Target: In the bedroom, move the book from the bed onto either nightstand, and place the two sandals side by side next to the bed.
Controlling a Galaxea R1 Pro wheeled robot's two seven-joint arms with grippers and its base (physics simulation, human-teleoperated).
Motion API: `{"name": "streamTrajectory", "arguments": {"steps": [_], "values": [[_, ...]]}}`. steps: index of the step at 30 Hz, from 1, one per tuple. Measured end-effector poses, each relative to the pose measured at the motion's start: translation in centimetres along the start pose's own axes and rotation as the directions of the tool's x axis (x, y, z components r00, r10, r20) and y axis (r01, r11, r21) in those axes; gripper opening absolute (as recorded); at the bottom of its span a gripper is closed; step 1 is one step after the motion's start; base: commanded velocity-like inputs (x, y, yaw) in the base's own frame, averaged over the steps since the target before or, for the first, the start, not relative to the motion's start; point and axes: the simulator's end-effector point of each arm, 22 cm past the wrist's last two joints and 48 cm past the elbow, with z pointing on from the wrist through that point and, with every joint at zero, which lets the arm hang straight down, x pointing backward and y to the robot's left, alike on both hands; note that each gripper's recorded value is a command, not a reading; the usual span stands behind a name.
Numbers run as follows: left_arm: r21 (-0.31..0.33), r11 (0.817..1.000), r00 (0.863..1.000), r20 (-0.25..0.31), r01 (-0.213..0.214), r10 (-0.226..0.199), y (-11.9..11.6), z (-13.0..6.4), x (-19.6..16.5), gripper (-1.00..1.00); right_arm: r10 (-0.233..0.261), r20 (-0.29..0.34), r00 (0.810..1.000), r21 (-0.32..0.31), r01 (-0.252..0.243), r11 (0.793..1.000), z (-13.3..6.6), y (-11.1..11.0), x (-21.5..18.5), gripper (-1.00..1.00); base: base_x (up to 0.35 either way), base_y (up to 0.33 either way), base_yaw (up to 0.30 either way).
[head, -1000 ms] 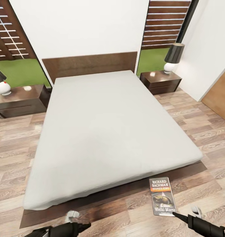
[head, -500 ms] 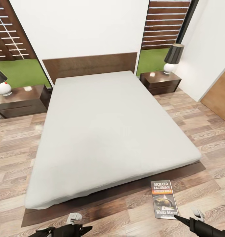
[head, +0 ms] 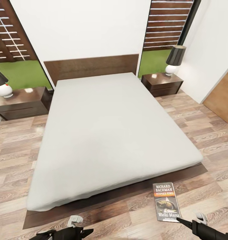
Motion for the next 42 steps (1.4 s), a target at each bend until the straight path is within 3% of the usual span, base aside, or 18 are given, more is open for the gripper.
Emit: {"name": "streamTrajectory", "arguments": {"steps": [42], "values": [[0.004,1.0,1.0,0.013,-0.013,0.013,-1.6,-1.4,0.0,1.0,-0.014,0.014,1.0,-0.006,0.014,1.0,-1.5,1.5,0.0,-1.0,0.0,0.0,0.0]]}}
